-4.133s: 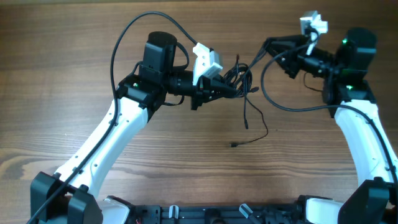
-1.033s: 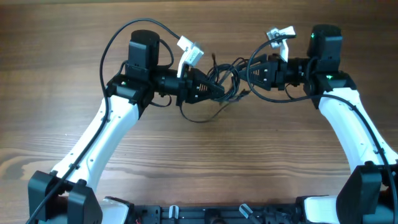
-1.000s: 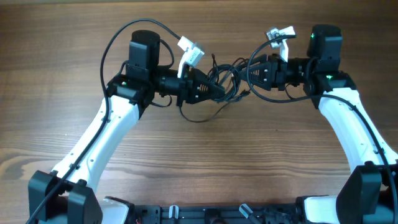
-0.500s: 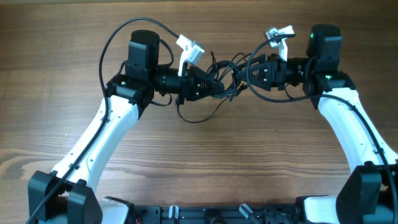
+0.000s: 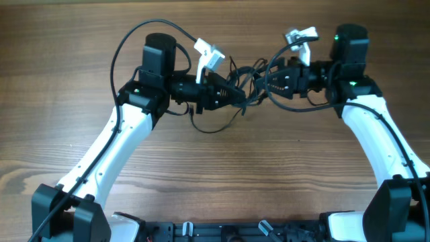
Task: Untangle cables
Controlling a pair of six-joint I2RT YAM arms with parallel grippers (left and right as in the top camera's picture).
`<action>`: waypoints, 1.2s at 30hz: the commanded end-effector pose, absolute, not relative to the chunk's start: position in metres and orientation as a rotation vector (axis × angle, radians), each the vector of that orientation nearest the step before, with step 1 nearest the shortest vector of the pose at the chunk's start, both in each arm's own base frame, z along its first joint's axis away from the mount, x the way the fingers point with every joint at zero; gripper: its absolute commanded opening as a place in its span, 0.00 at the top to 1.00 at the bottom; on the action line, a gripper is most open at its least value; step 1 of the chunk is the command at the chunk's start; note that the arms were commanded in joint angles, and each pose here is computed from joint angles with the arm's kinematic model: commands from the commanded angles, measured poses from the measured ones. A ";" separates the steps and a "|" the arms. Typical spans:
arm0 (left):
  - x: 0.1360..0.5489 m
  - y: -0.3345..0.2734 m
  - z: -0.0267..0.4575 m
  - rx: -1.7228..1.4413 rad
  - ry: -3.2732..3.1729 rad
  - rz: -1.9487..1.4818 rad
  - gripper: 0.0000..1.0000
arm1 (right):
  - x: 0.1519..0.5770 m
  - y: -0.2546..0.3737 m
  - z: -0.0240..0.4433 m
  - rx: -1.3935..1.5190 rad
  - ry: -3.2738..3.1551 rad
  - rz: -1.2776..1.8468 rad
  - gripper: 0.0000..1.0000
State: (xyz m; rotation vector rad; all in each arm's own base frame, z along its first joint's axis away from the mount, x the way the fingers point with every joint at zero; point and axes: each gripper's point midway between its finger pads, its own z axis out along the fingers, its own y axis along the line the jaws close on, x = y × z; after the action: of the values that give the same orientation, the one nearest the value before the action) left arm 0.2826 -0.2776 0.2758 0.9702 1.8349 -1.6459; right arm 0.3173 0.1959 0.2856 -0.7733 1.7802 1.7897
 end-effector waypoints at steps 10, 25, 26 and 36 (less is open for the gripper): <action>0.301 -0.274 0.268 0.796 1.977 -1.566 0.00 | 0.403 0.177 0.248 0.027 2.130 1.494 0.96; 0.395 -0.268 0.220 -0.832 2.219 -1.311 0.20 | 0.433 0.186 0.228 0.533 2.154 1.320 0.96; 0.398 -0.266 0.215 -0.888 2.213 -1.299 0.22 | 0.431 0.187 0.229 0.516 2.158 1.327 0.96; 0.422 -0.243 0.186 -0.917 2.217 -1.186 0.96 | 0.419 0.192 0.222 0.361 2.217 1.318 0.96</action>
State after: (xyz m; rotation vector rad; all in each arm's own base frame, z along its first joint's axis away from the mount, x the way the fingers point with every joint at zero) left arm 0.4110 -0.2615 0.1934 -1.0135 2.2013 -1.2739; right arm 0.4212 0.1927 0.2267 0.4767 2.1988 1.3623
